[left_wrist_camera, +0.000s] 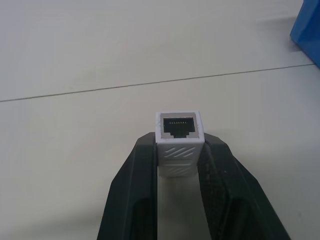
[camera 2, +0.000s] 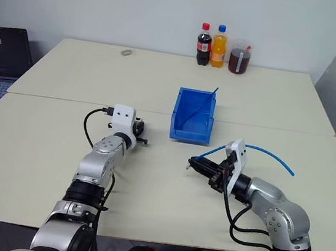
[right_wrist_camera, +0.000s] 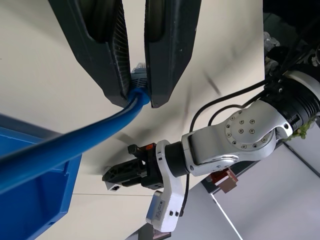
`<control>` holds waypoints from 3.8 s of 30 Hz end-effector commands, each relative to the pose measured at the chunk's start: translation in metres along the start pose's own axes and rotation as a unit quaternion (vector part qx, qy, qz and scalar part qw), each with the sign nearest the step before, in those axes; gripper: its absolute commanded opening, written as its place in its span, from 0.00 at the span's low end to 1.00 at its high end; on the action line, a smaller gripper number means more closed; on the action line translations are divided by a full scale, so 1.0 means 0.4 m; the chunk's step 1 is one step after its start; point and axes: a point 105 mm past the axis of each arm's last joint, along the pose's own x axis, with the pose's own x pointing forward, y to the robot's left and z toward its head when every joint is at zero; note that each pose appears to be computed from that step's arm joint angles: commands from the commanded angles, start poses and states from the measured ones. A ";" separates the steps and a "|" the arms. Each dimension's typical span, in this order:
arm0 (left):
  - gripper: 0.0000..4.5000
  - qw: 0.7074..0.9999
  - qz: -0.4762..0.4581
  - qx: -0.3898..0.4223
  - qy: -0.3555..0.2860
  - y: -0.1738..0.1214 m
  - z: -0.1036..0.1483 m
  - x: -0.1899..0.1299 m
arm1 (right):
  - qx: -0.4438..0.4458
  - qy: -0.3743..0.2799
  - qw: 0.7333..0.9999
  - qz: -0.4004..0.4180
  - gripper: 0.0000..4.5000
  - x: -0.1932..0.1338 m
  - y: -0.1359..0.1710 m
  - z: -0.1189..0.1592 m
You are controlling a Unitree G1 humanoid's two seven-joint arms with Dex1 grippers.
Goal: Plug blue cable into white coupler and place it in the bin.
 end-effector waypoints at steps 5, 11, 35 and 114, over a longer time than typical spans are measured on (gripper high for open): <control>0.17 0.981 -0.184 0.032 -0.049 -0.124 0.014 -0.104 | -0.066 0.029 0.997 0.032 0.03 -0.034 0.051 0.008; 0.17 0.940 -0.333 0.039 -0.056 -0.211 0.025 -0.196 | -0.090 0.051 0.993 0.056 0.03 -0.043 0.081 0.003; 0.17 0.785 -0.576 0.224 0.032 -0.252 -0.098 -0.326 | -0.232 0.083 0.963 0.106 0.03 0.030 0.088 -0.024; 0.17 0.790 -0.573 0.213 0.045 -0.254 -0.122 -0.337 | -0.298 0.251 0.909 0.151 0.03 0.098 0.024 -0.174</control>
